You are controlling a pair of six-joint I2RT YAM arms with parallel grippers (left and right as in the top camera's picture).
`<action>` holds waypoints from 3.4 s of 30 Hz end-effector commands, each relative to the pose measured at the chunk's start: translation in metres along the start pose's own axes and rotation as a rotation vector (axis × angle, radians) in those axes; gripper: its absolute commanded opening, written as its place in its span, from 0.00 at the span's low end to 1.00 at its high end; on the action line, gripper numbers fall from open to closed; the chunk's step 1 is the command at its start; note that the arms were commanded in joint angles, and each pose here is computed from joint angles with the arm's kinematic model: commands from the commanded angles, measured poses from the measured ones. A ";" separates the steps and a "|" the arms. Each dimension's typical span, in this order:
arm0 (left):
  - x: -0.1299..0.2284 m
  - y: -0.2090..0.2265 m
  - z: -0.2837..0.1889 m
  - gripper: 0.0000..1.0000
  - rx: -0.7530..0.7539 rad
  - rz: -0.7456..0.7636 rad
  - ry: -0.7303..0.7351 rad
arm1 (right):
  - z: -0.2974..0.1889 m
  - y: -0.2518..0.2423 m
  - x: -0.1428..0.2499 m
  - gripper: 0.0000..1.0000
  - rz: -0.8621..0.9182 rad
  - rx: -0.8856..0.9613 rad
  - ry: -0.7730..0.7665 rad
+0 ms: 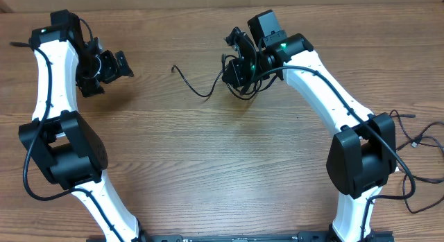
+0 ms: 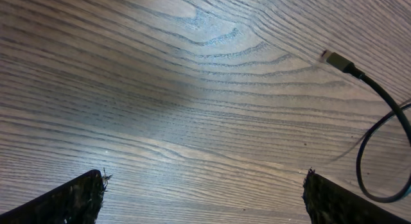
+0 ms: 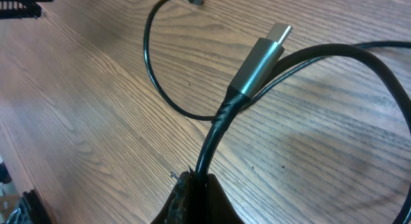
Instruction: Untangle cables
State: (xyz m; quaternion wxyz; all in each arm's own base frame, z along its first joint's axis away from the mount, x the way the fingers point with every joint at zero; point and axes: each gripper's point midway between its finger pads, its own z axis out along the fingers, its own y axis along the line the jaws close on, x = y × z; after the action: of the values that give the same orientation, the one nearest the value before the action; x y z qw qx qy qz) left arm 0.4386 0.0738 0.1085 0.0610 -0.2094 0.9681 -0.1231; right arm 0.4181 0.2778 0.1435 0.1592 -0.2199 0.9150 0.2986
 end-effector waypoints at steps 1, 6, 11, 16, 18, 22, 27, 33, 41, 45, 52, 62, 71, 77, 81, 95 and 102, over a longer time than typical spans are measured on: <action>-0.003 -0.003 -0.005 1.00 -0.002 0.029 -0.017 | -0.017 0.011 -0.018 0.04 -0.053 -0.026 -0.069; -0.003 -0.003 -0.005 1.00 -0.002 0.029 -0.017 | -0.089 -0.011 -0.051 0.04 -0.050 0.027 -0.252; -0.003 -0.003 -0.005 1.00 -0.002 0.029 -0.017 | -0.191 -0.078 -0.066 0.04 0.032 0.245 -0.456; -0.003 -0.003 -0.005 0.99 -0.002 0.029 -0.017 | -0.261 -0.172 -0.049 0.04 0.255 0.503 -0.566; -0.003 -0.003 -0.005 1.00 -0.002 0.029 -0.017 | -0.285 -0.201 -0.034 0.04 0.324 0.564 -0.586; -0.003 -0.003 -0.005 1.00 -0.002 0.029 -0.017 | -0.288 -0.205 -0.016 0.04 0.371 0.459 -0.558; -0.003 -0.003 -0.005 1.00 -0.002 0.029 -0.017 | -0.264 -0.172 -0.020 0.06 0.319 0.314 -0.509; -0.003 -0.003 -0.005 1.00 -0.002 0.029 -0.017 | -0.218 -0.123 -0.033 0.08 0.194 0.210 -0.428; -0.003 -0.003 -0.005 1.00 -0.002 0.029 -0.017 | -0.142 -0.110 -0.028 0.18 0.143 0.266 -0.292; -0.003 -0.003 -0.005 1.00 -0.002 0.029 -0.017 | -0.112 -0.119 -0.032 0.52 0.124 0.279 -0.276; -0.003 -0.003 -0.005 1.00 -0.002 0.029 -0.017 | -0.051 -0.143 -0.013 0.63 0.175 0.206 -0.162; -0.004 -0.004 -0.005 0.99 -0.001 0.030 -0.019 | 0.007 -0.137 -0.010 0.73 0.141 0.121 -0.118; -0.004 -0.004 -0.004 1.00 -0.001 0.032 -0.019 | 0.017 -0.139 -0.014 0.41 0.107 0.190 -0.127; -0.004 -0.004 -0.004 1.00 -0.001 0.032 -0.019 | 0.014 -0.134 -0.018 0.05 0.173 0.152 -0.142; -0.004 -0.005 -0.004 0.99 -0.001 0.032 -0.019 | -0.027 -0.091 -0.051 0.04 0.278 -0.123 -0.225; -0.004 -0.005 -0.004 1.00 -0.001 0.033 -0.018 | -0.044 -0.200 0.078 0.14 1.117 0.354 0.003; -0.004 -0.005 -0.004 1.00 -0.001 0.033 -0.018 | -0.010 -0.210 0.132 0.17 1.190 0.397 0.068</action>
State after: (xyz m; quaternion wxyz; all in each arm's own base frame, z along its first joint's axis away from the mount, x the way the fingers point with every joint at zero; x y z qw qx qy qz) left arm 0.4390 0.0731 0.1085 0.0615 -0.2084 0.9683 -0.1231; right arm 0.4206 0.0848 0.0029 -0.0275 0.3354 0.9245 0.1790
